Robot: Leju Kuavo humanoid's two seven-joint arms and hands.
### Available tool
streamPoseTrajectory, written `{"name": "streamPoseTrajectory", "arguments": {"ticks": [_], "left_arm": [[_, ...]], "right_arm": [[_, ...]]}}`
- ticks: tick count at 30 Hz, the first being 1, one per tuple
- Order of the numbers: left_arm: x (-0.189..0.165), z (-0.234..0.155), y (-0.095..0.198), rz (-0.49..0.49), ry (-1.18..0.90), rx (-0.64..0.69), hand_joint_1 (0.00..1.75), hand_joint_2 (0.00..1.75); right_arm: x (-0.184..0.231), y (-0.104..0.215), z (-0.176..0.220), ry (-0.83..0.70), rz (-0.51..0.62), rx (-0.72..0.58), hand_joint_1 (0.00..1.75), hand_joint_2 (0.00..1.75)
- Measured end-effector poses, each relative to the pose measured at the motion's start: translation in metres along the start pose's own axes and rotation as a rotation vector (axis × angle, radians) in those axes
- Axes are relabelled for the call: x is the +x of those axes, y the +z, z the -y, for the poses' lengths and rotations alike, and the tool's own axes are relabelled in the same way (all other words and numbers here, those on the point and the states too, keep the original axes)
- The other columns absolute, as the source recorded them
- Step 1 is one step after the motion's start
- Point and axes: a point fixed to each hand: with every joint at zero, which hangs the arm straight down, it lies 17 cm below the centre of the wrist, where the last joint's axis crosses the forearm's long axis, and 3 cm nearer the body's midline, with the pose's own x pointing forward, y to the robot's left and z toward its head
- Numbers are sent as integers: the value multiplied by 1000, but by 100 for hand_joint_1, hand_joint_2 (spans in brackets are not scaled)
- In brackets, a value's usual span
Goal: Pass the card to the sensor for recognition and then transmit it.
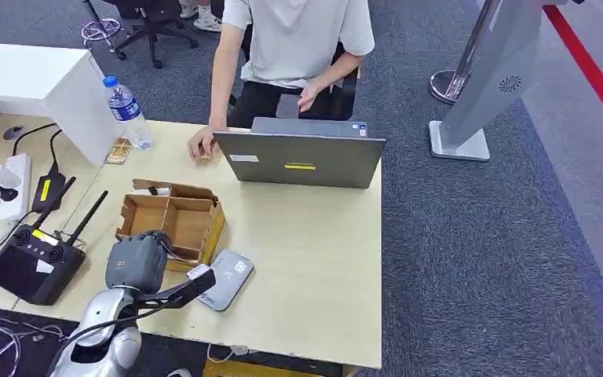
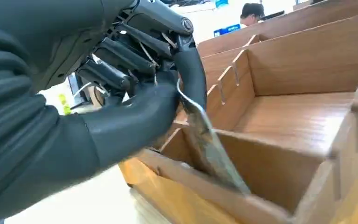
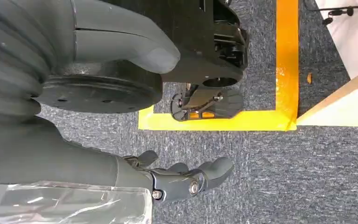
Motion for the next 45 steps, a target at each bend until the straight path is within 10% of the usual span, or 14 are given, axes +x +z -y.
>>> {"name": "streamPoseTrajectory", "arguments": {"ticks": [14, 23, 24, 45], "left_arm": [[10, -20, 6, 42, 15, 89, 175, 175], [46, -119, 31, 181, 29, 369, 175, 175], [48, -127, 33, 191, 28, 389, 0, 175], [35, -74, 28, 191, -67, 120, 0, 175]], "right_arm": [[0, 0, 1, -6, 1, -4, 0, 175], [1, -1, 10, -30, 8, -52, 0, 175], [1, -1, 9, -31, 9, -52, 0, 175], [1, 0, 5, -48, 5, -23, 0, 175]]}}
